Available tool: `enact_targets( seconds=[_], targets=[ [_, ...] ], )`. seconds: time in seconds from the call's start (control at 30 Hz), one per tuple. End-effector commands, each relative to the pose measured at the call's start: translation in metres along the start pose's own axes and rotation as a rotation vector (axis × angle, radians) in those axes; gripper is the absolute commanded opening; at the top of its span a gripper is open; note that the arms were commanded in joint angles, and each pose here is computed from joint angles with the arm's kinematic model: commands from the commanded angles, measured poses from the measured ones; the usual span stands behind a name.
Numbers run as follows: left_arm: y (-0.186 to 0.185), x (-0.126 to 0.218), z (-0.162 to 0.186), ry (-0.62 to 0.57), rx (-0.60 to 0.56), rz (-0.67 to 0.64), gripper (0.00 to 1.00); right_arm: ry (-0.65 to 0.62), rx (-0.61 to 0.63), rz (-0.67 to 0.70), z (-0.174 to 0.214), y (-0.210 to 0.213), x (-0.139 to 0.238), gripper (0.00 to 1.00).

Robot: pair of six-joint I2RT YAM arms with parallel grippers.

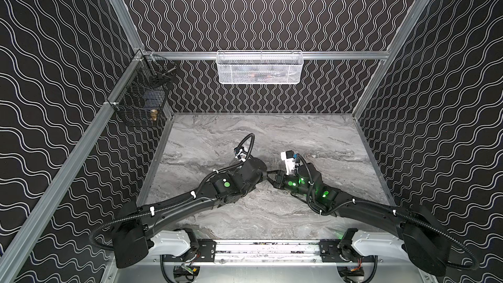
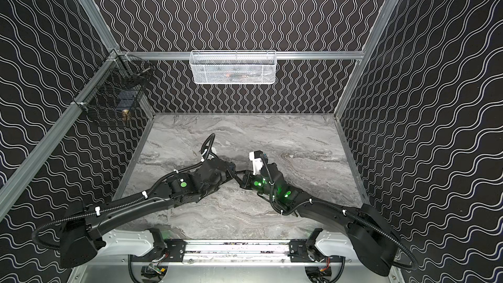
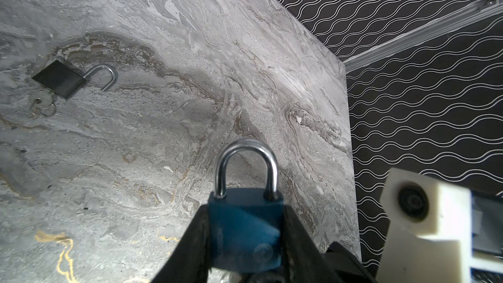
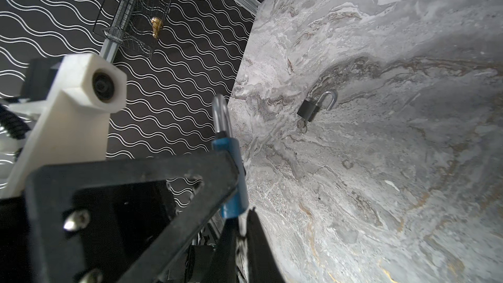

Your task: Unlock with the key

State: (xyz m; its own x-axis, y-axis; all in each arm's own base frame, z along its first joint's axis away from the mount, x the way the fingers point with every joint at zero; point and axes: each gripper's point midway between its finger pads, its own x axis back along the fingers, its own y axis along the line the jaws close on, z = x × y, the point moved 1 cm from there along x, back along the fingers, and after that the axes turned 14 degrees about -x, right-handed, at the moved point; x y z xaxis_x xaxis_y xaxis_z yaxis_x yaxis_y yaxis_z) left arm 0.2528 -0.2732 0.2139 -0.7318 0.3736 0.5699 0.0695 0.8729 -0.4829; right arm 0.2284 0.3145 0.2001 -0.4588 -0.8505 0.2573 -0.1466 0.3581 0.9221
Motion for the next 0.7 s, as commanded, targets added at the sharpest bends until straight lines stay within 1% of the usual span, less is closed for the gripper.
enact_targets(
  seconds=[0.0, 0.03, 0.13, 0.2, 0.27, 0.33, 0.5, 0.57, 0.67],
  targets=[
    [-0.013, 0.003, -0.008, -0.026, 0.053, 0.060, 0.00, -0.028, 0.016, -0.034, -0.006, 0.009, -0.002, 0.04],
    [-0.014, 0.004, -0.009, -0.023, 0.059, 0.069, 0.00, -0.029, 0.014, -0.043, -0.006, 0.010, -0.001, 0.00],
    [-0.020, 0.007, -0.009, -0.016, 0.078, 0.105, 0.00, -0.034, 0.001, -0.058, -0.007, 0.013, 0.000, 0.00],
    [-0.027, 0.009, -0.011, -0.023, 0.091, 0.148, 0.00, -0.049, -0.045, -0.039, -0.009, 0.010, 0.002, 0.00],
    [-0.035, 0.009, -0.010, -0.023, 0.117, 0.207, 0.00, -0.052, -0.071, -0.096, -0.009, 0.018, 0.005, 0.00],
    [-0.044, 0.010, -0.010, -0.021, 0.134, 0.262, 0.00, -0.043, -0.111, -0.123, -0.008, 0.022, 0.005, 0.00],
    [-0.055, 0.021, -0.018, -0.040, 0.164, 0.343, 0.00, -0.039, -0.206, -0.207, -0.008, 0.034, 0.013, 0.00],
    [-0.056, 0.026, -0.021, -0.051, 0.179, 0.362, 0.00, -0.041, -0.226, -0.235, -0.009, 0.038, 0.017, 0.00],
    [-0.053, 0.029, -0.021, -0.055, 0.211, 0.376, 0.00, -0.045, -0.240, -0.312, -0.010, 0.049, 0.024, 0.00]
  ],
)
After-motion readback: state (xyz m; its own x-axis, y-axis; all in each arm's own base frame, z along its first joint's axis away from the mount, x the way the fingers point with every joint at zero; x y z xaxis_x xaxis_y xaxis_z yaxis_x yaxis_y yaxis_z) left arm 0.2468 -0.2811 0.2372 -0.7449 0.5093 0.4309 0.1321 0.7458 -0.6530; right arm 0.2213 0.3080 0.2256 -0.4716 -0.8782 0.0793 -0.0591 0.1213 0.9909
